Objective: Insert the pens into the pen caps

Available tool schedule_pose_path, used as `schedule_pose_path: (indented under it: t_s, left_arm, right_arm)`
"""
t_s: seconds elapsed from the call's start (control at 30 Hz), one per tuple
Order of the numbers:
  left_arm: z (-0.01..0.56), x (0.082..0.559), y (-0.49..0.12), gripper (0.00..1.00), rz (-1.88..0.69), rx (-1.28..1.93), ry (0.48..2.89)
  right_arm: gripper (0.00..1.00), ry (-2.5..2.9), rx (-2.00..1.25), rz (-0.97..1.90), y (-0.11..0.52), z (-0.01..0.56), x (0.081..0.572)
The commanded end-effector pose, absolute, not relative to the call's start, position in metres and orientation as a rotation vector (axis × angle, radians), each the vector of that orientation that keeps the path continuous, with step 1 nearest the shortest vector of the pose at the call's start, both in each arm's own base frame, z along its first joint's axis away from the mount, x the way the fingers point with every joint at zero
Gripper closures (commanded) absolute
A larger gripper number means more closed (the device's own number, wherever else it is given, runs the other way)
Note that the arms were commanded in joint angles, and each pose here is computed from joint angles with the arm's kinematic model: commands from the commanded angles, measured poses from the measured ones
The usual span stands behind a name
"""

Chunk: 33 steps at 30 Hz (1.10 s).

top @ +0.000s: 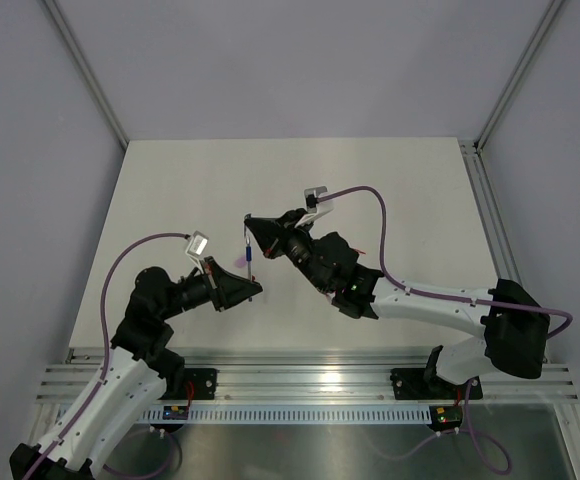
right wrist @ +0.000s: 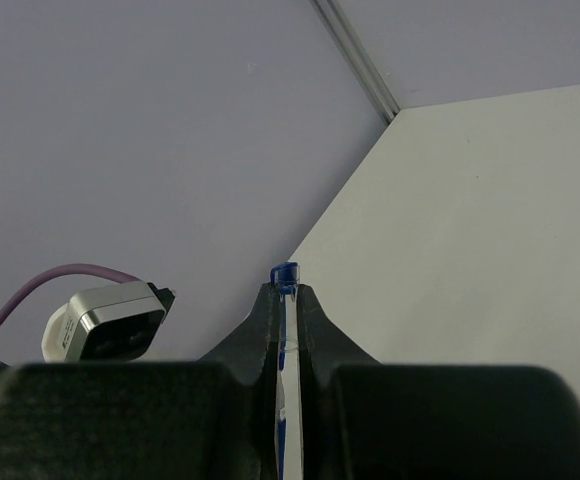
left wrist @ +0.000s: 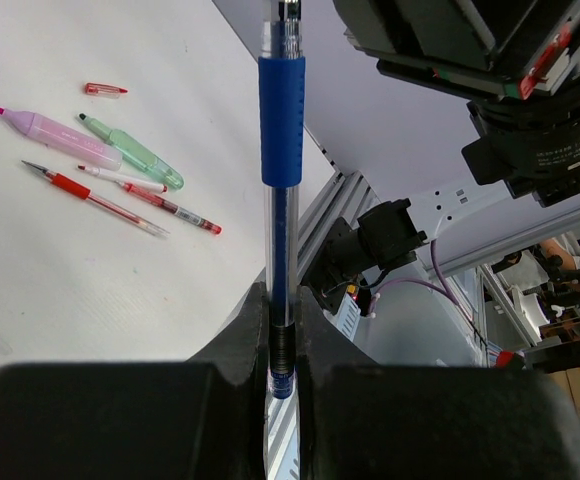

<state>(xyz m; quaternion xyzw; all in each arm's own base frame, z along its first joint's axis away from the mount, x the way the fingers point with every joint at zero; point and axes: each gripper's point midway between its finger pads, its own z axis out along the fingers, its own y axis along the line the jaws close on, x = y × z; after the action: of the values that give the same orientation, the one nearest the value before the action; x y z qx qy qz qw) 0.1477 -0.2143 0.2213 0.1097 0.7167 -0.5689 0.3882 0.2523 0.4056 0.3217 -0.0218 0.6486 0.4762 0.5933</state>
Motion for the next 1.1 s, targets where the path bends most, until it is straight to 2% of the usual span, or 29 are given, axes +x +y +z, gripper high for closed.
schedule_pose_path:
  t_s: [0.0,1.07]
  left_arm:
    - [0.234,0.144,-0.216,1.0,-1.461,0.327,1.755]
    - [0.233,0.148,-0.214,1.0,-1.431,0.308,1.766]
  right_arm:
    - [1.0,1.474,-0.052,1.161,0.41,0.34,0.246]
    - [1.0,1.529,-0.114,1.197,0.405,0.328,0.228]
